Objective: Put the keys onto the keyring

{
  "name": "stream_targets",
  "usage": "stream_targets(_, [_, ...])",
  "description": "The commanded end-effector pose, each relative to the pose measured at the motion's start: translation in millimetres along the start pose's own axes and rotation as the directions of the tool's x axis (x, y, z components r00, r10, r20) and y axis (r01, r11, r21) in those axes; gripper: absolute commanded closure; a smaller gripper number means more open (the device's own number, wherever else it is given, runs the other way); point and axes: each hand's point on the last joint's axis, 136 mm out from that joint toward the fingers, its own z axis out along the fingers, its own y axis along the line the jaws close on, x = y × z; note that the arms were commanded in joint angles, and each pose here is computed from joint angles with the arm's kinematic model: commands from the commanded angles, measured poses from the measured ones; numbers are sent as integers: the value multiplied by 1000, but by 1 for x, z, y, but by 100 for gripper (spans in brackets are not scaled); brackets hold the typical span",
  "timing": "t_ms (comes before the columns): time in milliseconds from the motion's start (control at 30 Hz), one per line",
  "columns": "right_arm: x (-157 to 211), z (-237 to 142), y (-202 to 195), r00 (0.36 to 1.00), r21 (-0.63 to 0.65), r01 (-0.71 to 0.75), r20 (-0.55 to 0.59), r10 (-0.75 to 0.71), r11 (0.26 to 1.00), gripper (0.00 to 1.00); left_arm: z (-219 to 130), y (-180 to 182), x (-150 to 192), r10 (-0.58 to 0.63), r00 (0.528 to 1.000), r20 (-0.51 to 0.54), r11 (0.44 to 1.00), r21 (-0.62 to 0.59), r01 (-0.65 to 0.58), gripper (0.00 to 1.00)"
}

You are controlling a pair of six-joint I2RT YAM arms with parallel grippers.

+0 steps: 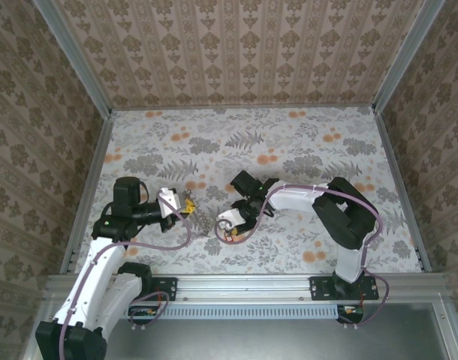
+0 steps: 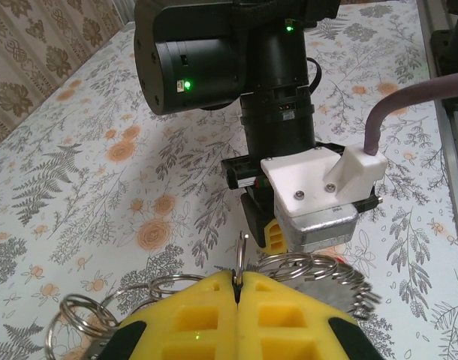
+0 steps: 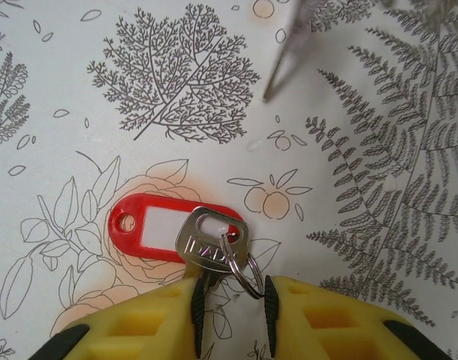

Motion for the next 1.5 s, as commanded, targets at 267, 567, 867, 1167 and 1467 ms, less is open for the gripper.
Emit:
stream_targets(267, [-1, 5, 2, 1000, 6, 5, -2, -5, 1000, 80, 1, -6, -1, 10, 999, 40, 1000, 24, -11, 100])
stream_targets(567, [-11, 0, 6, 997, 14, -66, 49, 65, 998, 97, 0, -7, -1, 11, 999, 49, 1000, 13, -11, 100])
stream_targets(867, [-59, -65, -27, 904, 193, -360, 316, 289, 913, 100, -3, -4, -5, 83, 994, 70, 996, -44, -80, 100])
stream_targets(1167, [-104, -117, -49, 810, 291, -492, 497, 310, 820, 100, 2, -7, -2, 76, 994, 82, 997, -3, -76, 100])
stream_targets(1467, [-135, -127, -51, 799, 293, -479, 536, 273, 828, 100, 5, -6, -5, 54, 992, 111, 998, 4, -55, 100])
